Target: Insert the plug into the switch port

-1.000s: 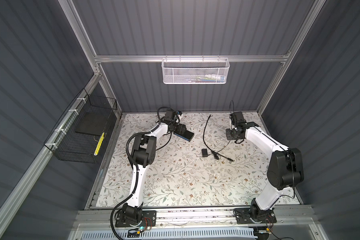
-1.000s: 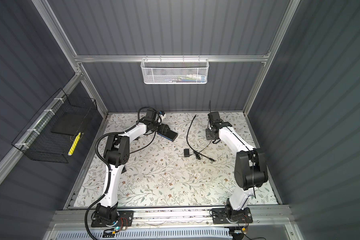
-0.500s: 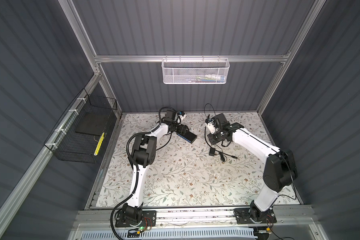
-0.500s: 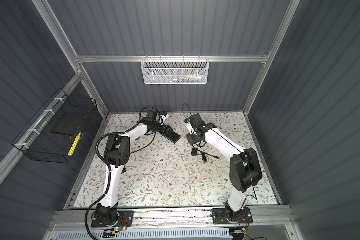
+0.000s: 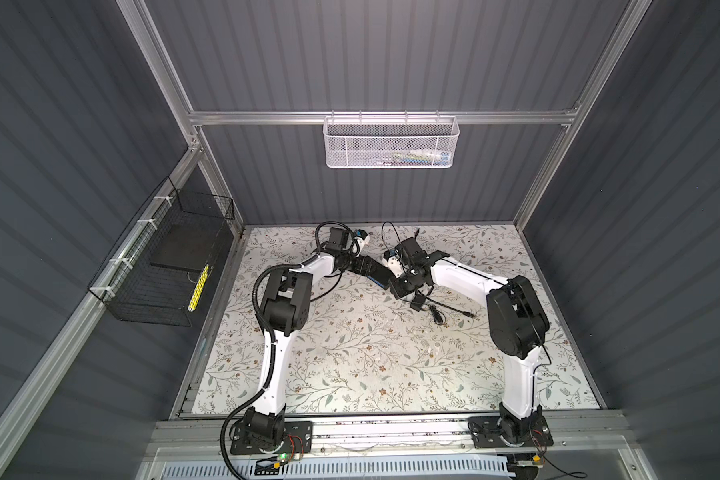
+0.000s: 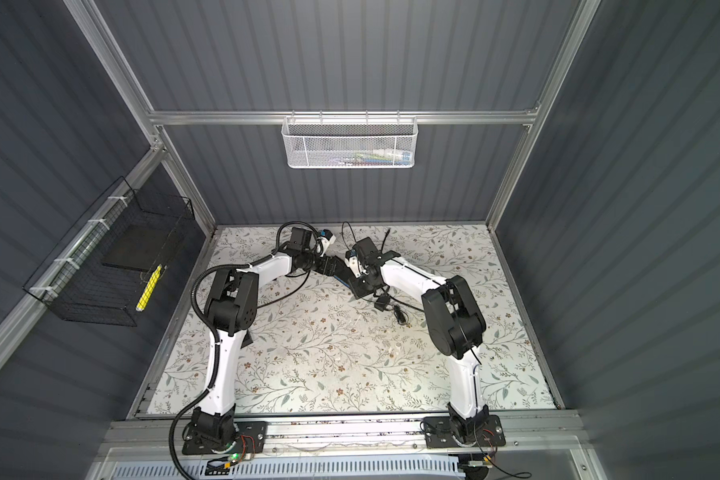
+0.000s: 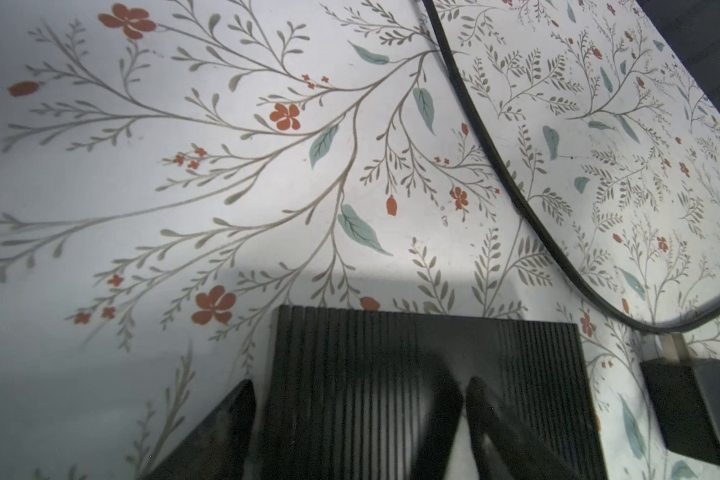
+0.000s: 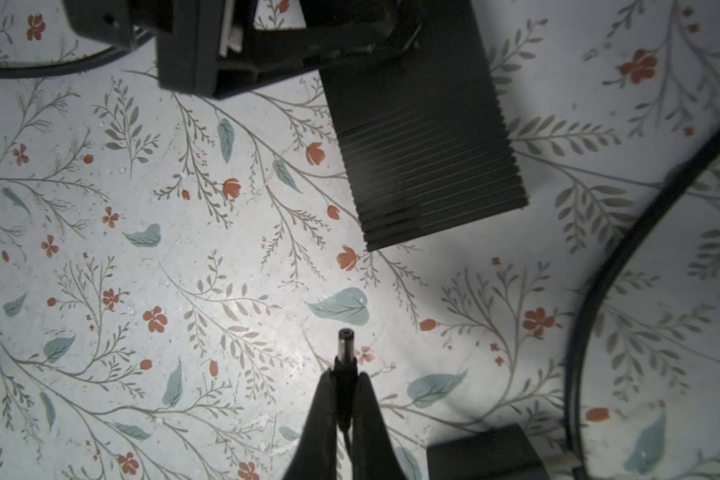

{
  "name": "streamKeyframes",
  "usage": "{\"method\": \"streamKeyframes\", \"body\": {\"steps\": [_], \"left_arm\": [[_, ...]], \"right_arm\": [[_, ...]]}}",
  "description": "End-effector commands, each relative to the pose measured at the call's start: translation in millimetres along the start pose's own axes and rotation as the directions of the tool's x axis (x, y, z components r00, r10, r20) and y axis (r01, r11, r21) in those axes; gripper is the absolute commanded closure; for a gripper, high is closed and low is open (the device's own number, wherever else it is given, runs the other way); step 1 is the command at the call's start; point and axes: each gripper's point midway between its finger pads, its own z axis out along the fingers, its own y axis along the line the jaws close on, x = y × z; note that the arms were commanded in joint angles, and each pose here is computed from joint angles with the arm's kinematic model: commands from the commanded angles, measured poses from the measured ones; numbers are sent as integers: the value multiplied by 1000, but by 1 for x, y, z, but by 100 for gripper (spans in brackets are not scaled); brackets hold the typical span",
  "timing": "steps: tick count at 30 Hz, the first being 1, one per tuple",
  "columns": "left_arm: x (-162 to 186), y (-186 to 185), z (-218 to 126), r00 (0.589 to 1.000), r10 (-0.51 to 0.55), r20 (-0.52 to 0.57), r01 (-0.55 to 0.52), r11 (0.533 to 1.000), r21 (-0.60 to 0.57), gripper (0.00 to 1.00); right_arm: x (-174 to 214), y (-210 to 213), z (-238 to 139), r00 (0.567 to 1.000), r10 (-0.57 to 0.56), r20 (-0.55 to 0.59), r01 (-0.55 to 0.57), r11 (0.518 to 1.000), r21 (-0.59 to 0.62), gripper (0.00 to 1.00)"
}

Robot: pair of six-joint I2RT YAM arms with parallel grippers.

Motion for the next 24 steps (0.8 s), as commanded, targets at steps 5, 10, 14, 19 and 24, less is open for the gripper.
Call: {"method": "streamKeyframes", "body": {"steps": [5,10,14,19,24], "left_arm": [[-25,-9,-13,998,12,55,-14,999,53,21],[-27,-10,-8,998,10,59,-14,997,74,21],[-25,-13,-6,999,13,49,-18,995,100,21],[-22,-12,-1,999,11,32,-15,993,116,21],[-16,-11,3,1000,0,16,-2,992,127,22]], "right_arm": [[26,-20,24,996,38,-84,-32,997,75,100],[22,-34,30,995,-8,-101,21,991,131,100],[18,-42,36,994,-30,-102,45,989,142,100],[5,-43,37,995,-78,-66,86,987,135,100],[-1,-39,40,993,-101,-60,107,989,99,100]]}}
